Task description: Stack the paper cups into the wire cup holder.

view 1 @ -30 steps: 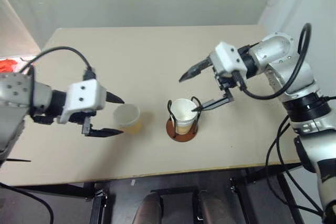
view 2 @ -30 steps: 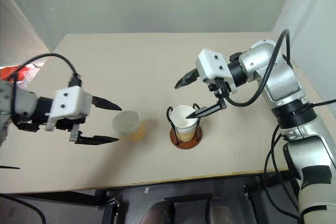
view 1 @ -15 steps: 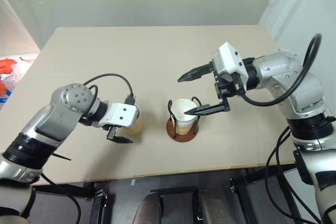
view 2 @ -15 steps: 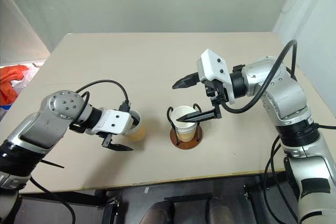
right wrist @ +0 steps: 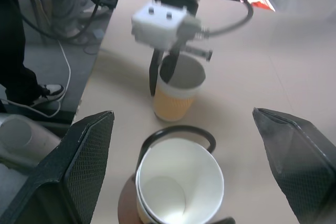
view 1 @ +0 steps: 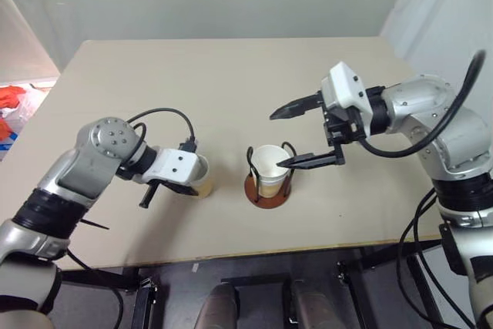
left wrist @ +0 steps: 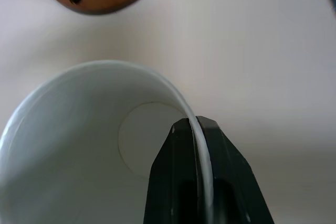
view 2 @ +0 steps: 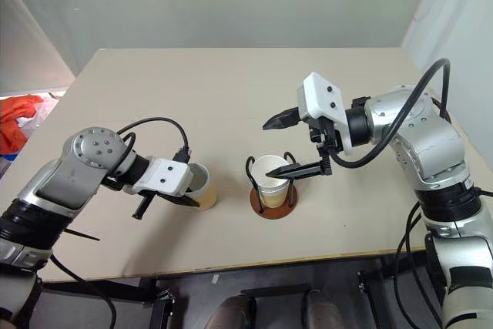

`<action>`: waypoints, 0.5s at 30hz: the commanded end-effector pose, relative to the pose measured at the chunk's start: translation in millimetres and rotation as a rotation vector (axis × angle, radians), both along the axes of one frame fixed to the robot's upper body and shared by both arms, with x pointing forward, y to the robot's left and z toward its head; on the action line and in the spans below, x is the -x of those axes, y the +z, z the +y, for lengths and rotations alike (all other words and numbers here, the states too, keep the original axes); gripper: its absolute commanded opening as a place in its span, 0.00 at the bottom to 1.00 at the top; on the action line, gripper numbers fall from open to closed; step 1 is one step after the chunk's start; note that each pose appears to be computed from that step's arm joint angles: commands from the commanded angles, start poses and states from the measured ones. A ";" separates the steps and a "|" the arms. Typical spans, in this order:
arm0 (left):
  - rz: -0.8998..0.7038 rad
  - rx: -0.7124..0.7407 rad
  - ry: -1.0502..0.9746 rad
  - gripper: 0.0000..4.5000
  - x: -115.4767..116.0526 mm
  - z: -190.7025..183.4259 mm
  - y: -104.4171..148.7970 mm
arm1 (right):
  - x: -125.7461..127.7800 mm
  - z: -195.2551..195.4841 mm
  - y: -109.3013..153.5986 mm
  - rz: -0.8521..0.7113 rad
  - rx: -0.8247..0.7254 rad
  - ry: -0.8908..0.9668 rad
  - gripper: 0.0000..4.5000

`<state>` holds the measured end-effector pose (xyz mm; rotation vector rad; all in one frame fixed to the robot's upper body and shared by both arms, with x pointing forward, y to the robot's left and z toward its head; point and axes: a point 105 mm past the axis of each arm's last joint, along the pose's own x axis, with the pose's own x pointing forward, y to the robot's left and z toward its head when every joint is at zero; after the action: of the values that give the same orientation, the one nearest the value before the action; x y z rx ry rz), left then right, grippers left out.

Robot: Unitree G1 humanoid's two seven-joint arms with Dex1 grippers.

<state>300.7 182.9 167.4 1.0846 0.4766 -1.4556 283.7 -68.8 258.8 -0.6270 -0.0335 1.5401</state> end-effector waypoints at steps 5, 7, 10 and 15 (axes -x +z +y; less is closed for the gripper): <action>-0.124 0.330 -0.186 0.01 14.1 -33.5 116.6 | 22.8 -70.1 12.0 0.028 -0.061 -0.110 1.00; -0.161 0.392 -0.285 0.01 19.4 -50.8 143.4 | 23.0 -94.7 7.3 0.043 -0.070 -0.232 1.00; -0.160 0.451 -0.413 0.01 25.8 -74.0 162.9 | 26.6 -107.1 3.4 0.043 -0.079 -0.325 1.00; -0.117 0.370 -0.579 0.01 20.8 -117.5 149.9 | 33.8 -104.6 5.3 0.022 -0.102 -0.375 1.00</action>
<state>281.3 68.4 320.9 1.0071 -0.2167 -1.8129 256.4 -175.3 249.1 -0.4662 0.0781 1.1994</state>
